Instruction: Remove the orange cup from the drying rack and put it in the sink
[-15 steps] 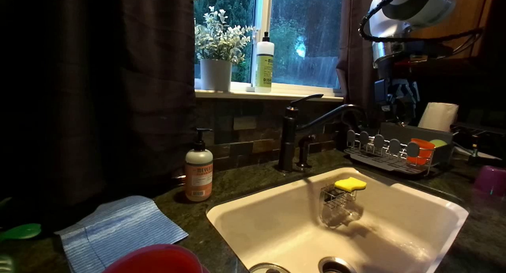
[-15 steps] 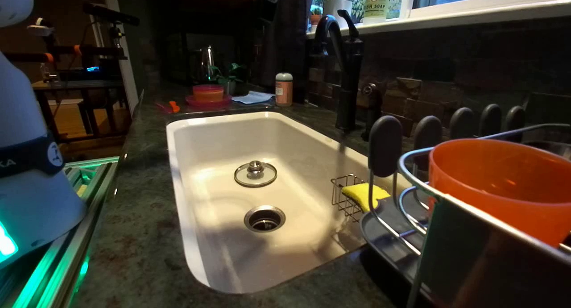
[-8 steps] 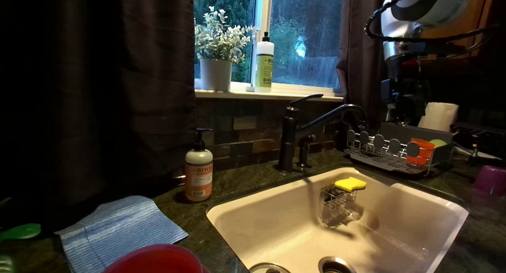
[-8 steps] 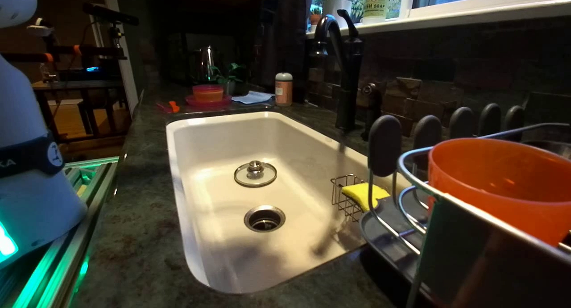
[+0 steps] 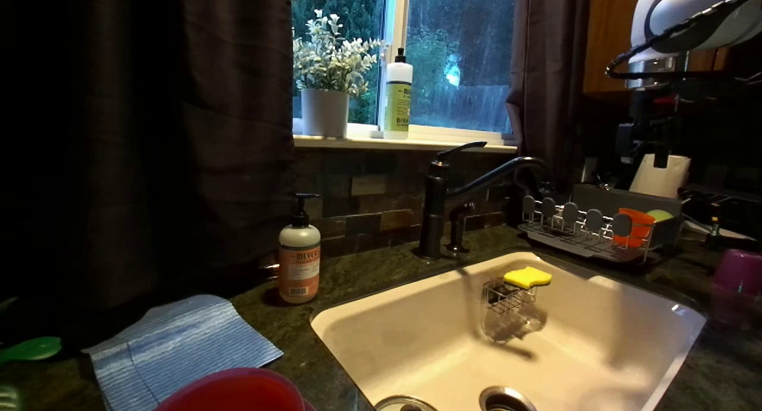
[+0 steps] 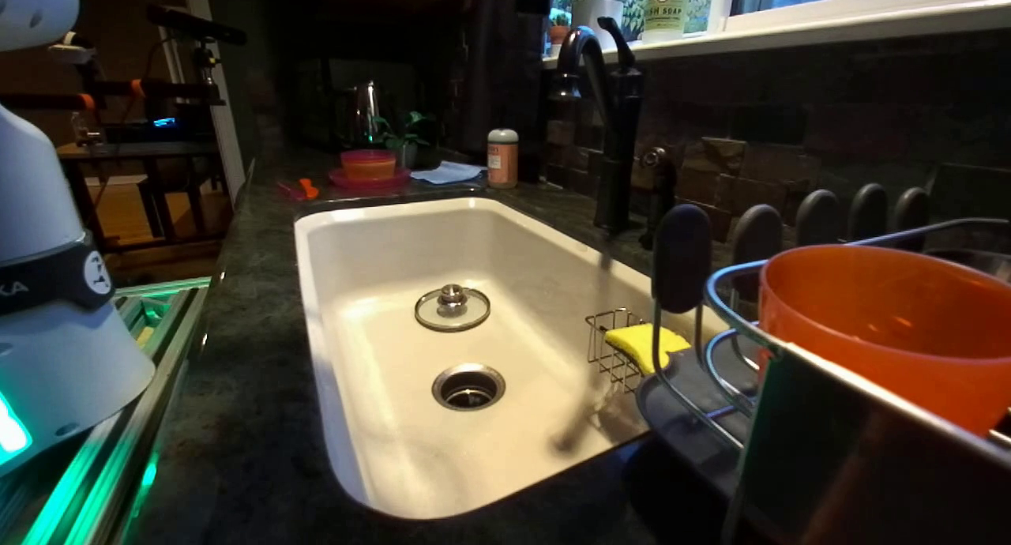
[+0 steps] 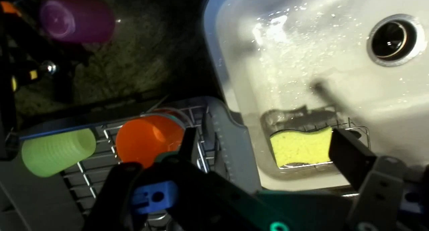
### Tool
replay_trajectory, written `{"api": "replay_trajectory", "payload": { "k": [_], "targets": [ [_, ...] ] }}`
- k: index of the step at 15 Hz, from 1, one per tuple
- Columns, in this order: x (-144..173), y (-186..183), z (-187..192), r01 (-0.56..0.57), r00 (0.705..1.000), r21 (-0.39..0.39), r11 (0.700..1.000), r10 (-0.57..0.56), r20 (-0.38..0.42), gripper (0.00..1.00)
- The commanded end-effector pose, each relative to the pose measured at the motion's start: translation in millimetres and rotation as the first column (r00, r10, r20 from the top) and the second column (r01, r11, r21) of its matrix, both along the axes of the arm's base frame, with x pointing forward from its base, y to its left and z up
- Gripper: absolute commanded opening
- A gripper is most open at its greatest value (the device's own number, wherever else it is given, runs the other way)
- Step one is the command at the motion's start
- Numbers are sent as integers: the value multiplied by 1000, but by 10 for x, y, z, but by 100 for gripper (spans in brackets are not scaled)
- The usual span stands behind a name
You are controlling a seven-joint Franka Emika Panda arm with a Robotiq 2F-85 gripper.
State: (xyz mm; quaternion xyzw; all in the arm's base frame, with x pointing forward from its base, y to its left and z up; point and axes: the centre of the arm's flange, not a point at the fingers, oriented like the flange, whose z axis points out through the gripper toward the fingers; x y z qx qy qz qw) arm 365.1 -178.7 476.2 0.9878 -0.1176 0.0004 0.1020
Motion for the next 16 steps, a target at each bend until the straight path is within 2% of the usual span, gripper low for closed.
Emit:
{"api": "replay_trajectory", "payload": {
  "k": [1,2,6,7,13,16],
  "targets": [
    [-203,-225,-165,-134,988,-30,991,136,79,100],
    [-65,-135,-43,-77,996,-24,997,78,44,100],
    [-96,-199,-109,-134,988,-21,991,135,81,100],
    [-67,-268,-133,-132,988,15,991,131,84,100],
    [-298,-933,-421,-59,989,152,987,38,141,100],
    [-452,-1292,-528,-20,985,143,990,-5,175,100]
  ]
}}
